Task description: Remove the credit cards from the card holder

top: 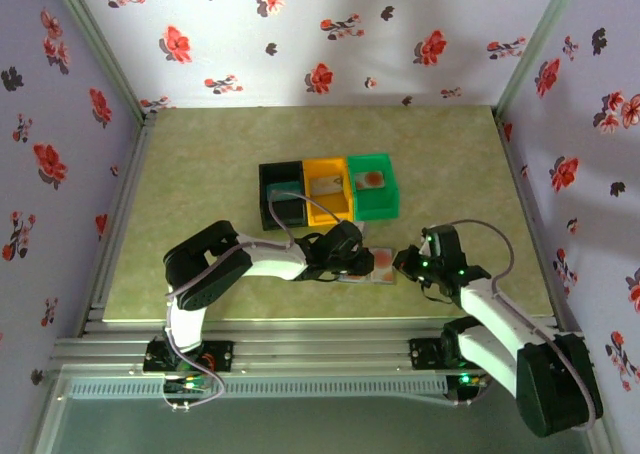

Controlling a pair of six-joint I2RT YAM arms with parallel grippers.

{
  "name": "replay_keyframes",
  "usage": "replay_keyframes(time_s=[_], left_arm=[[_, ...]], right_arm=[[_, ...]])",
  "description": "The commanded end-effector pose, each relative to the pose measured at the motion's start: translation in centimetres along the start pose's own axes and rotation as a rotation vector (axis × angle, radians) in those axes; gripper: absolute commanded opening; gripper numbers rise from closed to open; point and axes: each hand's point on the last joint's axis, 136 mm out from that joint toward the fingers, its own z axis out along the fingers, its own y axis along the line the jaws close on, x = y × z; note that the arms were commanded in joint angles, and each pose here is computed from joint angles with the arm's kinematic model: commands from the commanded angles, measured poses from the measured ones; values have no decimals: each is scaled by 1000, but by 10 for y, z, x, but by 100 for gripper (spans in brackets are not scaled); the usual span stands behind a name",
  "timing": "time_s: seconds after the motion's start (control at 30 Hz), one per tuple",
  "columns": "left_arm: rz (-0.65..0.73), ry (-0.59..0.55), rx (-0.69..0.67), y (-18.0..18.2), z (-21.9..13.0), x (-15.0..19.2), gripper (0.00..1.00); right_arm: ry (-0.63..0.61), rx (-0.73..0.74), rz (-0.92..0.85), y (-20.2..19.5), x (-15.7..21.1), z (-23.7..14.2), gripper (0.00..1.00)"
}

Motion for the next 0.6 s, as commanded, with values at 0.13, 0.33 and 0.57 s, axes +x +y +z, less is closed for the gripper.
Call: replay_keyframes(time_s=[0.13,0.33,0.57], left_arm=[[-20,63,-43,15,10,20,16],[-18,63,-39,13,11,19,16],[-20,63,-37,13,11,19,16]], right_arm=[[-28,41,6,-6,-14,0,0],[-8,55,17,-12,-12,8,0],[-17,121,65,-29,-10,14,0]])
